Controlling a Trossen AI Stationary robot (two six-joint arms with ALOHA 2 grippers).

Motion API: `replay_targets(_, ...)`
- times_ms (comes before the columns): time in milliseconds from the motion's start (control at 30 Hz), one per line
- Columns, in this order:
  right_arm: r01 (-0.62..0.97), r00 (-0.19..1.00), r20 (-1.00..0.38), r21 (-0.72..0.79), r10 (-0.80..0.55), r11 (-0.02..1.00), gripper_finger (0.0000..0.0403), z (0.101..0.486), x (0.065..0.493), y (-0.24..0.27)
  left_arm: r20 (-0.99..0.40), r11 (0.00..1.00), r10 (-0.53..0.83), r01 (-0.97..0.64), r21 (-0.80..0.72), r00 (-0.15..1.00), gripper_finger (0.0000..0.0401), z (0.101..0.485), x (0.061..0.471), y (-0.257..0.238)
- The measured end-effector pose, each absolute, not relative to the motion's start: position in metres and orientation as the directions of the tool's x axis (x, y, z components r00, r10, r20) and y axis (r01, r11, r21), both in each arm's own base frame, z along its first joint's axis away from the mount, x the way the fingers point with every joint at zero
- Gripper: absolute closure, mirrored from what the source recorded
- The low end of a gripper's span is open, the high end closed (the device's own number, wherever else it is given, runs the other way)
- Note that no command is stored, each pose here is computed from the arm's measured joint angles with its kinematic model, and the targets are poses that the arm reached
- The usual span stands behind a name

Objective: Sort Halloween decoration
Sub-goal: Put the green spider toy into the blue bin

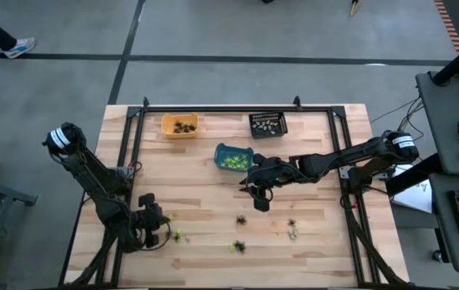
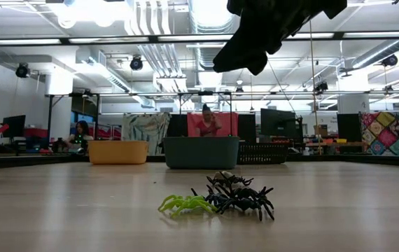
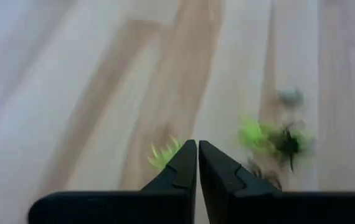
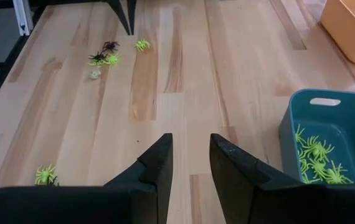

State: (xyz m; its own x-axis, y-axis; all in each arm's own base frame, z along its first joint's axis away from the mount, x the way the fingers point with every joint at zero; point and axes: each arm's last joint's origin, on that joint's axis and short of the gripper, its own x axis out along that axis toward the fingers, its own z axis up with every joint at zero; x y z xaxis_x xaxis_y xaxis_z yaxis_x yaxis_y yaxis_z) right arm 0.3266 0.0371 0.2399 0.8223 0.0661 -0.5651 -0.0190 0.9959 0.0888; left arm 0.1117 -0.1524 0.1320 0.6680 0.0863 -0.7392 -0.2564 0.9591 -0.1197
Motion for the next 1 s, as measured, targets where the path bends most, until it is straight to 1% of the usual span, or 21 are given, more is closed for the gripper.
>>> replay_targets(133,-0.020,0.825,-0.562,0.089,0.066,0.996,0.0307,0.240,0.327,0.037,-0.668,0.955,0.148,-0.282,-0.096,0.729,0.0385,0.134,0.114,-0.151)
replay_targets(300,-0.020,0.824,-0.562,0.089,0.067,0.996,0.0307,0.240,0.327,0.037,-0.599,0.962,0.206,-0.272,-0.020,0.774,0.0343,0.136,0.115,-0.149)
replay_targets(467,-0.018,0.824,-0.562,0.091,0.067,0.996,0.0307,0.240,0.327,0.037,-0.603,0.968,0.216,-0.247,0.033,0.768,0.0292,0.133,0.115,-0.150)
replay_targets(600,-0.027,0.824,-0.562,0.091,0.073,0.996,0.0307,0.239,0.326,0.040,-0.648,0.972,0.208,-0.230,0.052,0.733,0.0264,0.125,0.115,-0.151)
replay_targets(733,-0.036,0.822,-0.563,0.091,0.081,0.995,0.0307,0.239,0.326,0.043,-0.700,0.971,0.199,-0.236,0.044,0.686,0.0254,0.116,0.115,-0.153)
replay_targets(1000,-0.036,0.823,-0.562,0.091,0.082,0.995,0.0307,0.239,0.326,0.043,-0.720,0.965,0.207,-0.261,0.037,0.663,0.0252,0.103,0.117,-0.158)
